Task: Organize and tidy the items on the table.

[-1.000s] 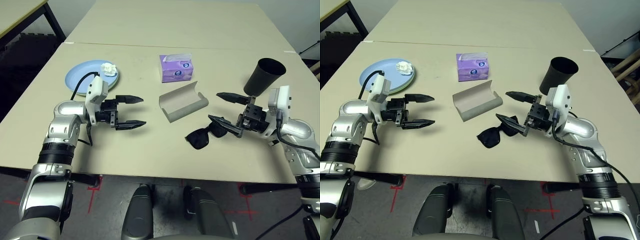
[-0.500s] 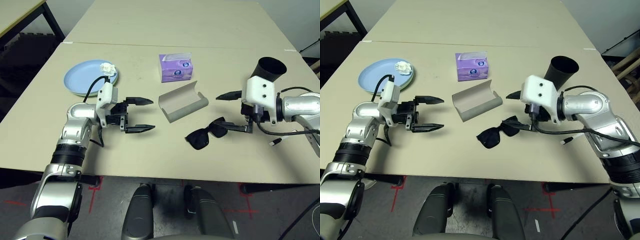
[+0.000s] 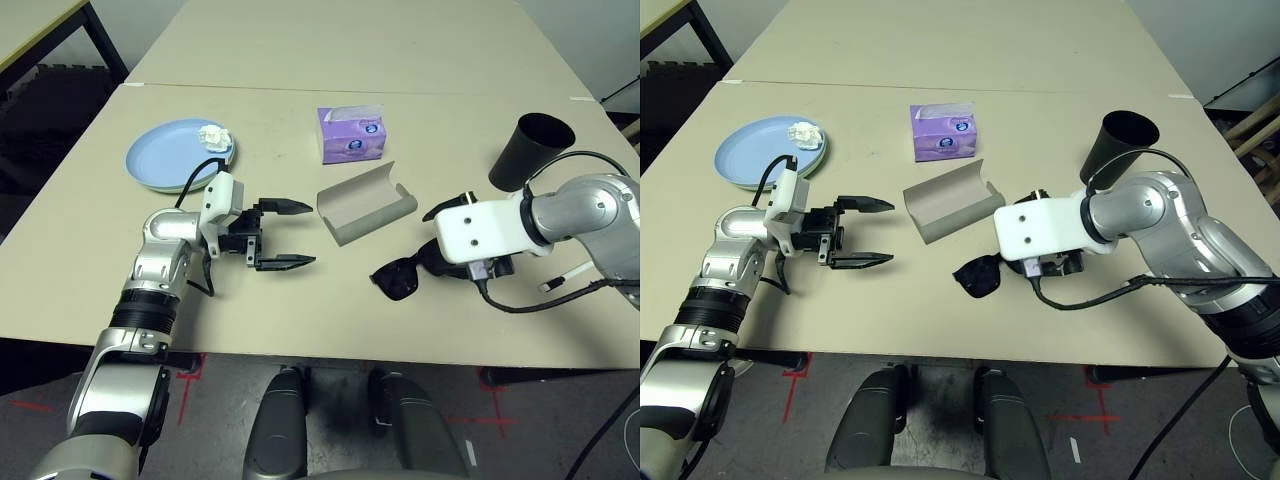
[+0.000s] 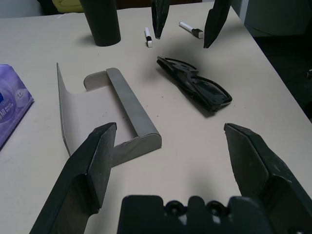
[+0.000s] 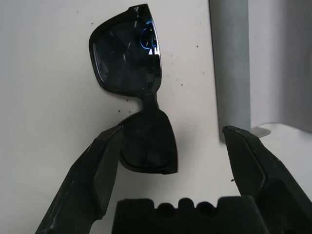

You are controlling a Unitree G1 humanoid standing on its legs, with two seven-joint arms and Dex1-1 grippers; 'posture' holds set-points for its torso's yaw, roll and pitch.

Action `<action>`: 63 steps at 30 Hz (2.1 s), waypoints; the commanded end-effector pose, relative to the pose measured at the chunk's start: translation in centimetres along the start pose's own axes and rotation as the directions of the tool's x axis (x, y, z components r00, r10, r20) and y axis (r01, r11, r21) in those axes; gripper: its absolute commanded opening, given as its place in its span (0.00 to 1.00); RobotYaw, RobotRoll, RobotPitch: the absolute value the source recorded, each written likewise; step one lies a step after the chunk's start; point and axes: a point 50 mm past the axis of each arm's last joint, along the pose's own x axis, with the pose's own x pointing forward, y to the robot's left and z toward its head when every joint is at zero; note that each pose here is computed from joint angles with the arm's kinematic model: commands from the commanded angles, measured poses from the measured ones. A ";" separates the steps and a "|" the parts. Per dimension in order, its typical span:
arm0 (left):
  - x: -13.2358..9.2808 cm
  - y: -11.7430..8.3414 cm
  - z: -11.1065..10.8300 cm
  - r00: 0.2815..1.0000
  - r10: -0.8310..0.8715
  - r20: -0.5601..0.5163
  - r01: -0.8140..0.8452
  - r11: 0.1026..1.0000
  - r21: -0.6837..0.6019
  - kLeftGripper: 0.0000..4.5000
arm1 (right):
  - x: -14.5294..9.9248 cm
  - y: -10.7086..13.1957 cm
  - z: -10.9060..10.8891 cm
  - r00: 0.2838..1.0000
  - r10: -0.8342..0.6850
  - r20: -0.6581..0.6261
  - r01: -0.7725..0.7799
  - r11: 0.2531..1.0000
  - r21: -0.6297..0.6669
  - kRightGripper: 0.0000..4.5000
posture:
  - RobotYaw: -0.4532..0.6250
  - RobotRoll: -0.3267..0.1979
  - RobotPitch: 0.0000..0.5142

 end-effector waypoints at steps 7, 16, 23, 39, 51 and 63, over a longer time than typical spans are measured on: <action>0.6 -0.4 -0.4 1.000 -0.020 -0.010 0.020 1.000 0.009 1.00 | 1.7 0.0 1.1 0.993 0.093 -0.073 -0.097 0.994 -0.046 1.00 | 0.56 0.62 0.40; 0.6 -0.3 -0.4 1.000 -0.014 -0.014 0.014 1.000 0.012 1.00 | 2.7 -1.1 1.8 0.988 0.127 -0.088 -0.128 0.992 -0.010 1.00 | 0.57 0.62 0.39; 0.5 -0.4 -0.4 1.000 -0.010 -0.018 0.011 1.000 0.011 1.00 | 3.0 -1.0 1.7 0.981 0.165 -0.100 -0.167 0.986 -0.012 1.00 | 0.58 0.62 0.40; 0.5 -0.1 -0.3 1.000 -0.007 -0.024 0.008 1.000 0.012 1.00 | 4.7 -0.4 1.1 0.979 0.177 -0.098 -0.182 0.982 -0.048 1.00 | 0.58 0.62 0.38; 0.4 -0.3 -0.5 0.999 0.002 -0.032 -0.002 1.000 0.011 1.00 | 4.9 -0.4 1.1 0.979 0.183 -0.088 -0.189 0.980 -0.068 1.00 | 0.59 0.62 0.37; 0.2 -0.3 -0.4 0.999 0.003 -0.038 -0.003 1.000 0.016 1.00 | 5.2 -0.5 0.7 0.979 0.186 -0.084 -0.192 0.979 -0.073 0.20 | 0.59 0.62 0.37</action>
